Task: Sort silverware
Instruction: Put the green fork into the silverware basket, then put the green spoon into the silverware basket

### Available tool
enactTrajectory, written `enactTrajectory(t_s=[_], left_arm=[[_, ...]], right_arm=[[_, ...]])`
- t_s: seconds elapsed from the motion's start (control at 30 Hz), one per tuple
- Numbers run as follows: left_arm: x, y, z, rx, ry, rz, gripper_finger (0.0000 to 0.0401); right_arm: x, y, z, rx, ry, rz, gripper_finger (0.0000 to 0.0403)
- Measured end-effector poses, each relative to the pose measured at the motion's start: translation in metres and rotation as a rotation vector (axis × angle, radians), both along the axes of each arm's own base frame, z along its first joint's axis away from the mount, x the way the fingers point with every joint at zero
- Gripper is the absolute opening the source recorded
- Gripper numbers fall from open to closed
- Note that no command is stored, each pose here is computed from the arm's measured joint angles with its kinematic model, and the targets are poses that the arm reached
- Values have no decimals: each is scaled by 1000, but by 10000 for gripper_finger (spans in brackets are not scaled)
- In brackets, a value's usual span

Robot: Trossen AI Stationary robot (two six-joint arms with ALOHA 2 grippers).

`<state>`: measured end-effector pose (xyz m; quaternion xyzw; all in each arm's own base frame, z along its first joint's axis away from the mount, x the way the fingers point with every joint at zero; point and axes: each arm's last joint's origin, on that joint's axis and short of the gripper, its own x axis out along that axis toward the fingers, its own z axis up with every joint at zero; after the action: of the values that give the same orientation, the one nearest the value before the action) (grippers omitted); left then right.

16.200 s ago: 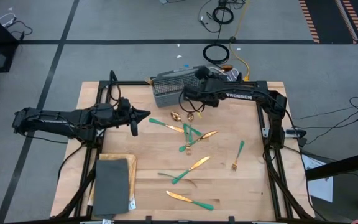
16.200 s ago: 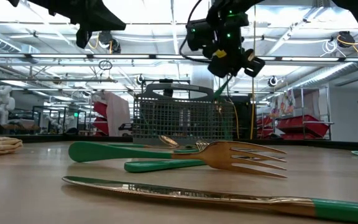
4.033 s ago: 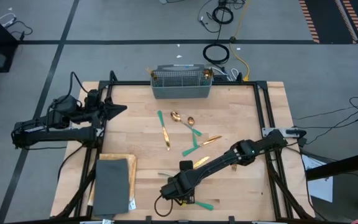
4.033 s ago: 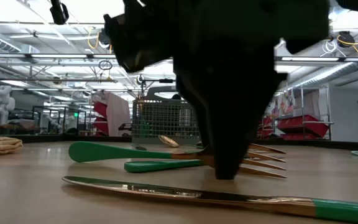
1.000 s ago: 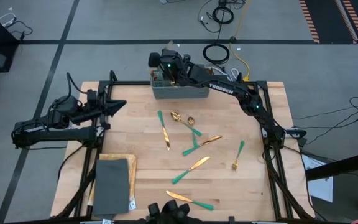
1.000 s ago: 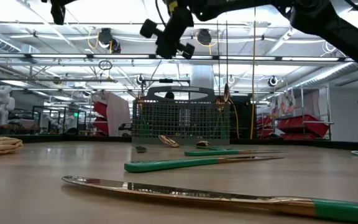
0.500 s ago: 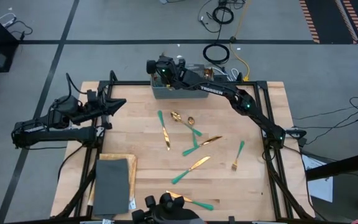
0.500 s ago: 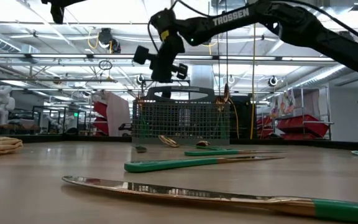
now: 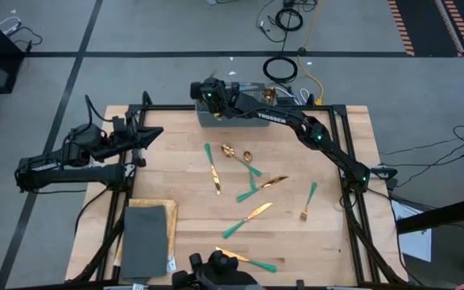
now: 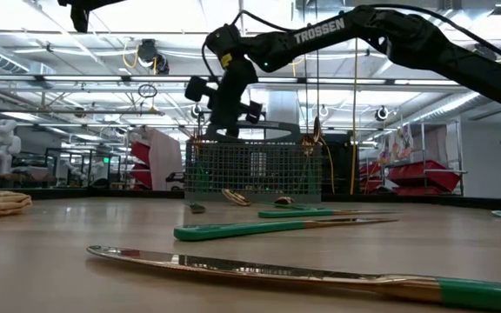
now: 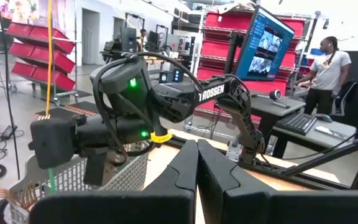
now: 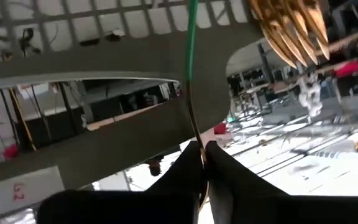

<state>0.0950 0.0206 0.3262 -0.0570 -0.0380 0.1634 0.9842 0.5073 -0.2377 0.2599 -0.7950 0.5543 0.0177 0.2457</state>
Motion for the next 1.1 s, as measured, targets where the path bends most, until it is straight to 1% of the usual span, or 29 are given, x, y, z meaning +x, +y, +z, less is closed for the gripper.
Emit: enactTrajectory(t_s=[0.1,0.33,0.5,0.6,0.67,0.73,0.83,0.9,0.97,1.0,1.03,1.07,1.1], left_arm=[[0,0,0,0,-1,1,6],[0,0,0,-2,-3,4,6],[0,0,0,-2,-3,4,6],[0,0,0,-9,-6,11,6],[0,1,0,-20,-9,19,6],[0,1,0,-34,-13,21,6],[1,1,-1,-48,-9,22,6],[2,1,-1,-78,-19,23,6],[3,1,-1,-102,-24,25,6],[3,1,-1,-118,-29,25,6],[3,1,-1,-139,-33,24,6],[3,1,-1,-161,-40,23,6],[4,2,-1,-181,-47,22,6]], right_arm=[[1,0,2,10,-57,-14,22],[2,3,2,20,-79,-14,64],[4,8,5,27,-132,-17,88],[3,17,20,33,-200,-17,98],[0,24,36,34,-273,-38,101],[-4,32,55,45,-391,-78,102],[-18,45,92,54,-692,-231,98],[-35,55,117,89,-939,-370,95],[-58,63,135,155,-1197,-522,95],[-72,68,140,213,-1310,-592,95],[-87,73,142,299,-1407,-661,95],[-102,79,141,445,-1488,-743,96],[-114,85,138,636,-1536,-854,97]])
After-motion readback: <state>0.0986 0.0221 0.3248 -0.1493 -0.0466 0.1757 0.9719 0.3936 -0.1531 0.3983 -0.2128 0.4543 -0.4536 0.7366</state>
